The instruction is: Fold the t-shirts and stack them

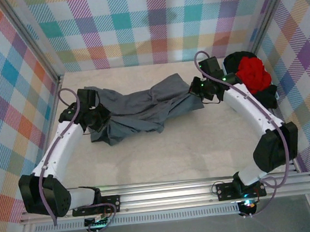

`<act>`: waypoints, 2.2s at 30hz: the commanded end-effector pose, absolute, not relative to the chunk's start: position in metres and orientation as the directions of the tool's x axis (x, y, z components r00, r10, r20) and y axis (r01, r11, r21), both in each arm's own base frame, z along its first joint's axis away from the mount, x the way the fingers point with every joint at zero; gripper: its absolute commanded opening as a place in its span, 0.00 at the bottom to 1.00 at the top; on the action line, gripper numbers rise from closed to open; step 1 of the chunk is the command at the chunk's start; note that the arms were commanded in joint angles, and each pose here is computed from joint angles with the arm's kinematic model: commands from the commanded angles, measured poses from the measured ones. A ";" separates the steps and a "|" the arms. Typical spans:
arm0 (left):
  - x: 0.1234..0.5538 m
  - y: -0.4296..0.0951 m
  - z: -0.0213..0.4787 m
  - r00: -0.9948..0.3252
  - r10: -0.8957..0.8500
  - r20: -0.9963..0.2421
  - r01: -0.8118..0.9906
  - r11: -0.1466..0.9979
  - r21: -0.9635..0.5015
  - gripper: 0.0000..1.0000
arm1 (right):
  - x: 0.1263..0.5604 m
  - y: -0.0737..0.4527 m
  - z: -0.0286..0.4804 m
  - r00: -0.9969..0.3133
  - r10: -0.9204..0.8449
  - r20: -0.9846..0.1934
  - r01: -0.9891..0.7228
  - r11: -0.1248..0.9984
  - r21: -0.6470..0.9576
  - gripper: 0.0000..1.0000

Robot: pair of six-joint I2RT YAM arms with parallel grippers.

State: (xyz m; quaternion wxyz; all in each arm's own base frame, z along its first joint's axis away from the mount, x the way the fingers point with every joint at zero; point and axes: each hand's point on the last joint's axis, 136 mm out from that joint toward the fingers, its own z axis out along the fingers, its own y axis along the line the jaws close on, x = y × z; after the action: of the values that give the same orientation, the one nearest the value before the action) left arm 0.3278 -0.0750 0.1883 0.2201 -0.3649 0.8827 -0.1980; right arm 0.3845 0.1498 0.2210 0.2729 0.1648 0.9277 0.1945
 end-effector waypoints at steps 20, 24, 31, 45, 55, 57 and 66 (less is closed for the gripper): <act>0.337 -0.043 0.257 -0.570 -0.708 -0.416 -0.474 0.697 -0.537 0.00 | 0.361 0.094 0.270 -0.736 0.392 -0.552 0.213 0.908 0.362 0.00; 0.382 -0.059 0.231 -0.626 -0.679 -0.385 -0.438 0.714 -0.546 0.00 | 0.397 0.093 0.237 -0.757 0.395 -0.521 0.229 0.907 0.355 0.00; 0.456 -0.053 0.174 -0.688 -0.610 -0.394 -0.462 0.786 -0.411 0.00 | 0.438 0.090 0.152 -0.831 0.427 -0.357 0.310 0.888 0.340 0.00; 0.308 -0.114 0.105 -0.753 -0.655 -0.063 -0.547 0.675 -0.495 0.45 | 0.346 0.118 0.147 -0.868 0.362 -0.340 0.237 0.903 0.358 0.42; 0.319 -0.147 0.067 -0.733 -0.679 0.045 -0.580 0.589 -0.562 0.44 | 0.242 0.280 0.059 -0.984 0.006 -0.176 -0.070 0.906 0.418 0.55; 0.321 -0.151 0.062 -0.732 -0.679 0.056 -0.584 0.583 -0.565 0.44 | 0.239 0.292 0.047 -0.991 0.015 -0.133 -0.048 0.888 0.456 0.55; 0.326 -0.163 0.048 -0.733 -0.677 0.066 -0.583 0.575 -0.574 0.36 | 0.257 0.315 0.037 -0.993 0.063 -0.104 0.003 0.869 0.494 0.52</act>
State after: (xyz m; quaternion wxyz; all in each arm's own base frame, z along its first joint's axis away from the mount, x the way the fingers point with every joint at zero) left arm 0.3251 -0.1547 0.0486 0.0815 -0.3582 0.8872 -0.2792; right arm 0.2414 0.2942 0.0271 0.0473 0.0036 0.9747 0.2186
